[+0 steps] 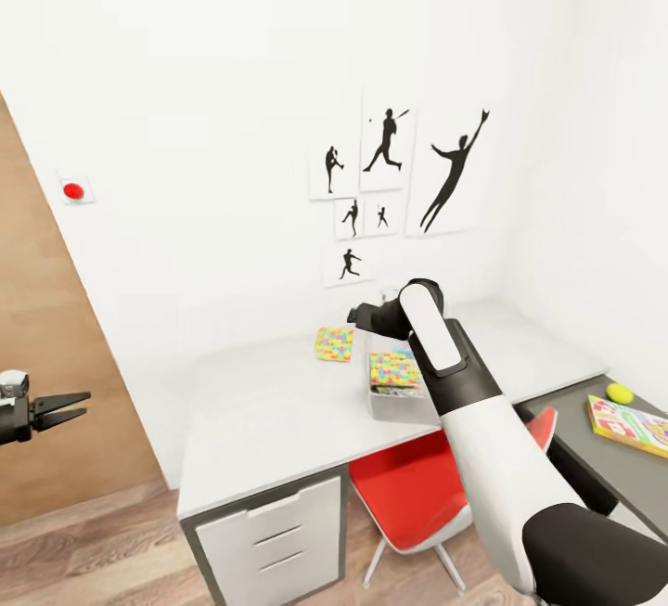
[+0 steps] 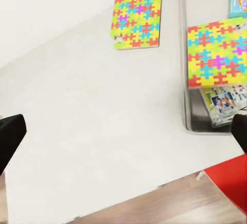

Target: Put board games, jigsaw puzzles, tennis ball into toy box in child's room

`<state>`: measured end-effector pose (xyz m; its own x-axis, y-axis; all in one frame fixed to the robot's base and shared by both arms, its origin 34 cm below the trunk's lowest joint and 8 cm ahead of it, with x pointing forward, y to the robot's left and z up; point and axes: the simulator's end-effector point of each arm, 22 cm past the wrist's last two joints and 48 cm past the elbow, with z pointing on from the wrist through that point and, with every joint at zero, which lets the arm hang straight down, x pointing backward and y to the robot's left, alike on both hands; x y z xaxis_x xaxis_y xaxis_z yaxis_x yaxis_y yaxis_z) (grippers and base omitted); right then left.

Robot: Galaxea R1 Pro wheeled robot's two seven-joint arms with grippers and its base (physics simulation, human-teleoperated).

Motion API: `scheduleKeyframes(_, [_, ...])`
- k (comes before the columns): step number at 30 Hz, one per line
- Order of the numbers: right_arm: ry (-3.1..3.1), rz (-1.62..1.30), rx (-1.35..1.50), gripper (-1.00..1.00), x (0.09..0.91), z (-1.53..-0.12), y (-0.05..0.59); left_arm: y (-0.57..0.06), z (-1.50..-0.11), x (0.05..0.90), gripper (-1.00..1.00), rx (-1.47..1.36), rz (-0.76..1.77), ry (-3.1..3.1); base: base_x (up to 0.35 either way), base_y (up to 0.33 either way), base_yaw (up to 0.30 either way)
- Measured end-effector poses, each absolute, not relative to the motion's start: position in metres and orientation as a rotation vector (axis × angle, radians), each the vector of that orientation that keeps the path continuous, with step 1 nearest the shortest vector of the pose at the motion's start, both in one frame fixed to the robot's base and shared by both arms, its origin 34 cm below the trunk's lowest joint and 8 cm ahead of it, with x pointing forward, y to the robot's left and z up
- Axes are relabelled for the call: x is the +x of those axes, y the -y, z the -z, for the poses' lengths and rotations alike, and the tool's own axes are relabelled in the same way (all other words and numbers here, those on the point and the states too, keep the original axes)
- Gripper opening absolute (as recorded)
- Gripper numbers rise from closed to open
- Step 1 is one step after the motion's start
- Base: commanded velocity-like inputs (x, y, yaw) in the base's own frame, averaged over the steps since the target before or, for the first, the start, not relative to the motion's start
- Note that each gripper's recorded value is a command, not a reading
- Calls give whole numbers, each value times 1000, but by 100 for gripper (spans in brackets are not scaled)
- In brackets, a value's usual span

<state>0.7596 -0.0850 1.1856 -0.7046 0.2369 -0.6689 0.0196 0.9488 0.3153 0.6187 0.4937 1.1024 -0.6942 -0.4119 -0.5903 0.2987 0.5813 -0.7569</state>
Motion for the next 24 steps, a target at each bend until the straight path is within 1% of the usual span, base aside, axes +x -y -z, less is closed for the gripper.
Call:
scheduleKeyframes(5, [-2336,-368,184,100,761,-1181,85,-494,-1099,619,100,-94,1160,-2038,120,45,214])
scheduleKeyframes(14, [-2345,-369,188,100,764,-1176,85,-494,-1094,621,100,-99,1161,-2047,31,16,203])
scheduleKeyframes(21, [-2355,-367,190,100,766,-1170,86,-494,-1089,621,100,-105,1163,-2055,176,72,194])
scheduleKeyframes(24, [-2368,-362,193,100,766,-1164,86,-494,-1087,622,100,-106,1164,-2058,83,18,191])
